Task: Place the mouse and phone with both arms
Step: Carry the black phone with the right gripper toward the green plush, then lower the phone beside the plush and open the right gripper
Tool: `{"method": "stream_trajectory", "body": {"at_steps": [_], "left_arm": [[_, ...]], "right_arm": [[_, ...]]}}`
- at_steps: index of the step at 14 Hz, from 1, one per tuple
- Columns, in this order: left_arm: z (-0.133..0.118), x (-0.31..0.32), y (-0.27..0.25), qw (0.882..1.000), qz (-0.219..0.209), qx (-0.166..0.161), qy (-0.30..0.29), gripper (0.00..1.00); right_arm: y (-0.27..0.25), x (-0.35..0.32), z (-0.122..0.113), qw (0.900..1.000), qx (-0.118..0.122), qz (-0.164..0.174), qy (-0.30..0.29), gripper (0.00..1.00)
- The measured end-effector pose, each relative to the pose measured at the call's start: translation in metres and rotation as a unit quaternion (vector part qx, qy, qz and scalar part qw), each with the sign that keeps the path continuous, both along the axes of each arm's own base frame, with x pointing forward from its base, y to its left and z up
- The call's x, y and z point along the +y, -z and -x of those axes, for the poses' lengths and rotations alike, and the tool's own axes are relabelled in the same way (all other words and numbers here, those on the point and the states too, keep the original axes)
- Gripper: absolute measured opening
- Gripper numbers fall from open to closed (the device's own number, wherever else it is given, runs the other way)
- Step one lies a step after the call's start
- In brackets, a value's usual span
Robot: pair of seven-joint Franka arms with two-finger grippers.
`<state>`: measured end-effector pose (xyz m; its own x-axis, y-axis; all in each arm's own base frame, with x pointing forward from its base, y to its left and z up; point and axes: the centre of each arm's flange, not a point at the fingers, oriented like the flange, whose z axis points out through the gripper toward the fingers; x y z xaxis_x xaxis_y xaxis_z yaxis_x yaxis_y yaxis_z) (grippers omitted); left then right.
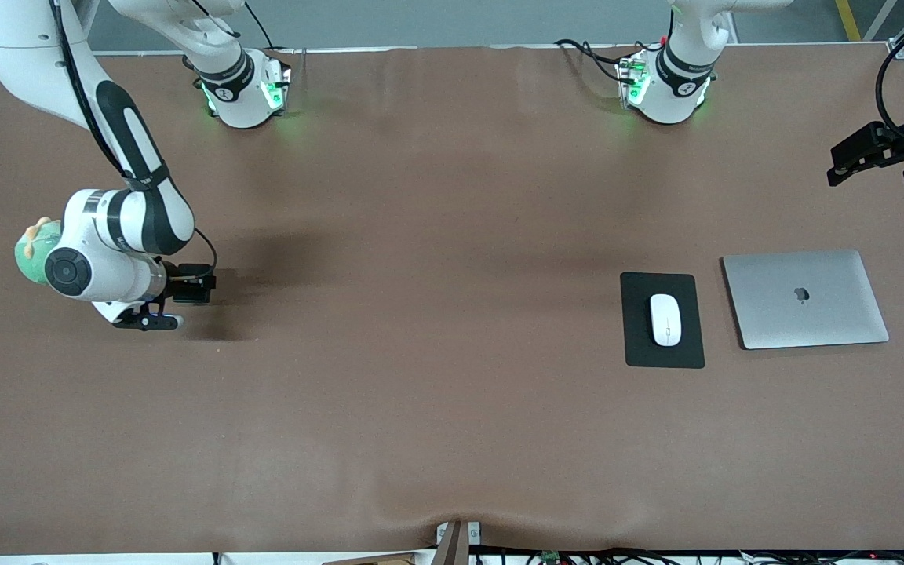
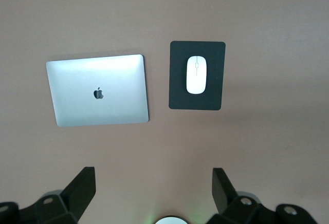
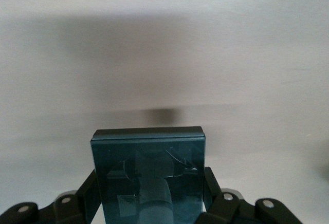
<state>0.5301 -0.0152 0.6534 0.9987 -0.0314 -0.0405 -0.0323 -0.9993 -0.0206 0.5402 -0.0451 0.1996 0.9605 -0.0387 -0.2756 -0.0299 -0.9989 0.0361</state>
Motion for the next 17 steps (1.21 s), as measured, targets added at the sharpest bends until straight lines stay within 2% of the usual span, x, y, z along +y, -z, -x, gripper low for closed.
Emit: {"method": "stream_trajectory", "body": {"at_steps": [3,5,11,13,15,17], "left_arm": [[0.000,0.001,0.006,1.000,0.000,0.006,-0.001,1.00],[-0.001,0.001,0.008,1.000,0.000,0.008,-0.001,1.00],[-0.002,0.001,0.009,1.000,0.000,0.009,-0.001,1.00],[-0.002,0.001,0.009,1.000,0.000,0.009,-0.001,1.00],[-0.002,0.001,0.009,1.000,0.000,0.009,-0.001,1.00],[-0.002,0.002,0.010,1.000,0.000,0.009,-0.002,1.00]], "right_arm": [[0.021,-0.020,0.020,0.999,-0.032,0.004,-0.010,0.81],[0.029,-0.022,0.029,0.999,-0.033,0.003,-0.014,0.81],[0.034,-0.033,0.034,0.999,-0.031,0.000,-0.019,0.81],[0.033,-0.036,0.033,0.999,-0.032,-0.001,-0.019,0.85],[0.031,-0.036,0.031,0.999,-0.035,0.000,-0.019,0.99],[0.023,-0.036,0.021,0.999,-0.037,-0.001,-0.023,1.00]]}}
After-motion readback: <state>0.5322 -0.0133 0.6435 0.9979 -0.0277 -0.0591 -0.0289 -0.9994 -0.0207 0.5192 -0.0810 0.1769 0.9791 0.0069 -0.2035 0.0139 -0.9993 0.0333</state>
